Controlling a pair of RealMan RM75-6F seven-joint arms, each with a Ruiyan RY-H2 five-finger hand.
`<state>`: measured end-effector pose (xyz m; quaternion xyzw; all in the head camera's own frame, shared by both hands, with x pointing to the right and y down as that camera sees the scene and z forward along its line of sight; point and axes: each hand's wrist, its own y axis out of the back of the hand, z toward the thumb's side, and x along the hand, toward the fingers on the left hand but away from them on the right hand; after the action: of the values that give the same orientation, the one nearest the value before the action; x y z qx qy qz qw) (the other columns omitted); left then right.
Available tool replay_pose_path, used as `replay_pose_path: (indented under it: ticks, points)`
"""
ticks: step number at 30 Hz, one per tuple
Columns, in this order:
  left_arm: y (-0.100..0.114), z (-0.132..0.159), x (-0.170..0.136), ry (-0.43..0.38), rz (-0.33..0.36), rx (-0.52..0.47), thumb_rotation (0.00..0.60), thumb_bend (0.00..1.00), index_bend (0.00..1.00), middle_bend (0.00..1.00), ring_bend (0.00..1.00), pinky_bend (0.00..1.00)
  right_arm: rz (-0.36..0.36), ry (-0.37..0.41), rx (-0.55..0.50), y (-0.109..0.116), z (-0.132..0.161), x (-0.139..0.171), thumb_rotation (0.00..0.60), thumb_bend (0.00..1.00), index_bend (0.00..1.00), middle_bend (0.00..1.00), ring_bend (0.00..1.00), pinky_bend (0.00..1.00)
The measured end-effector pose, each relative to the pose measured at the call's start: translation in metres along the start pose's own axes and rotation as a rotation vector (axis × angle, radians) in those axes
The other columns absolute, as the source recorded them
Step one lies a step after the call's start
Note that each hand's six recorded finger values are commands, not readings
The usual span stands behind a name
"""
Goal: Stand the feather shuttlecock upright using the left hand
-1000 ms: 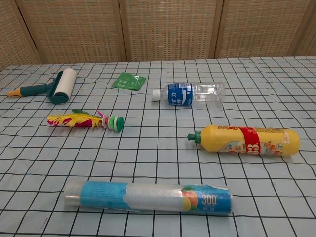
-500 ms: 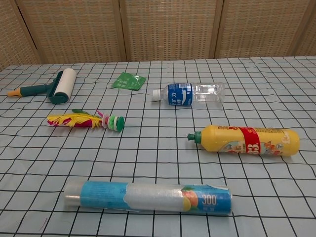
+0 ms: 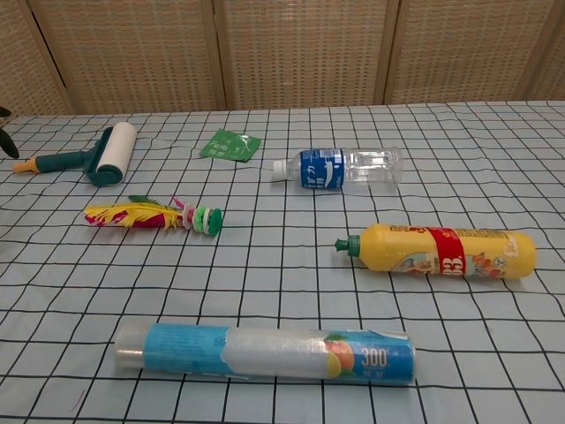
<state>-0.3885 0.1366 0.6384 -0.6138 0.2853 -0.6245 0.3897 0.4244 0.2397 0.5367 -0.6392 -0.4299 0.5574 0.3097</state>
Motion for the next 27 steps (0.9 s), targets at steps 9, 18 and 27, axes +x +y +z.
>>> replay_pose_path:
  ticks: [9,18,27]
  points:
    - [-0.030,0.031,0.040,0.004,-0.038,0.066,0.600,0.20,0.31,0.00,0.00,0.00,-0.006,-0.012,-0.010,0.002,-0.004,-0.001,0.600,0.07,0.02,0.00,0.00,0.00]
    - [-0.047,0.065,0.061,-0.032,-0.019,0.086,0.600,0.20,0.32,0.00,0.00,0.00,-0.004,-0.020,-0.013,0.001,-0.007,-0.002,0.600,0.07,0.02,0.00,0.00,0.00]
    - [-0.052,0.089,0.073,-0.061,0.007,0.099,0.600,0.21,0.36,0.00,0.00,0.00,-0.005,-0.032,-0.014,0.001,-0.011,-0.003,0.600,0.07,0.02,0.00,0.00,0.00]
